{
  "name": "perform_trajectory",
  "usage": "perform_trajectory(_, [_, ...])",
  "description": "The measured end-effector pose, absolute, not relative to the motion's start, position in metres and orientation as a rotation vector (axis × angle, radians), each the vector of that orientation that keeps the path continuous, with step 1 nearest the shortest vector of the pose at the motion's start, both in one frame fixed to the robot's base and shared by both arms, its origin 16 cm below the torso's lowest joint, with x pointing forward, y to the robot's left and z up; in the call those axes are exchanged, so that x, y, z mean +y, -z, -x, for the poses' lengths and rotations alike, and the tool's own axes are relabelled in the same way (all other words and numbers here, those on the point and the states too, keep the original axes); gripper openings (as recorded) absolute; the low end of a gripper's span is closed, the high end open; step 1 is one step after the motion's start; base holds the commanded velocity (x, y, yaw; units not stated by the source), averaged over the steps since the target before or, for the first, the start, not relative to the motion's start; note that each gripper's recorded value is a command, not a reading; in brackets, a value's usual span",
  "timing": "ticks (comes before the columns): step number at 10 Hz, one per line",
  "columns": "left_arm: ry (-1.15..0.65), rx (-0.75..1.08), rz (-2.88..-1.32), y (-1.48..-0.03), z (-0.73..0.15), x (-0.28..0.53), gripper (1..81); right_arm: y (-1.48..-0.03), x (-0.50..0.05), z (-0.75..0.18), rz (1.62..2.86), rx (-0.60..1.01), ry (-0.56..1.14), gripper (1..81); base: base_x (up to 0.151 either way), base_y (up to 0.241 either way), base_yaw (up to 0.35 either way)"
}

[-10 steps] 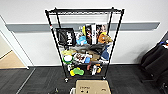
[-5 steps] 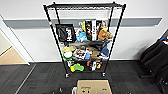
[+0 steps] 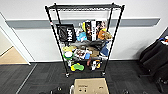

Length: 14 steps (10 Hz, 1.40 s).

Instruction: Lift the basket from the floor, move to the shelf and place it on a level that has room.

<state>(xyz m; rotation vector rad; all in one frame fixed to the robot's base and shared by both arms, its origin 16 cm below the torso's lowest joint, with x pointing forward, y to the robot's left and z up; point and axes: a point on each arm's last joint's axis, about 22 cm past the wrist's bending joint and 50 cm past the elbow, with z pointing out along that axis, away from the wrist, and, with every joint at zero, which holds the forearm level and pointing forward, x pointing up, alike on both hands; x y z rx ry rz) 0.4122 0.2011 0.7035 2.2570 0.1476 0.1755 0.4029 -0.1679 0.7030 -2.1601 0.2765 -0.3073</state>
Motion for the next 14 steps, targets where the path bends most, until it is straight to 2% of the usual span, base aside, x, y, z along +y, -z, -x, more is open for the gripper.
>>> perform_trajectory(6, [-0.156, 0.156, -2.266, -0.705, -0.379, 0.205, 1.0, -0.709, -0.17, -0.377, 2.165, 0.276, 0.3, 1.0, 0.0, 0.0, 0.0])
perform_trajectory(14, [-0.22, 0.119, -2.268, -0.733, -0.36, 0.21, 1.0, -0.738, -0.175, -0.361, 2.158, 0.241, 0.377, 1.0, 0.0, 0.0, 0.0])
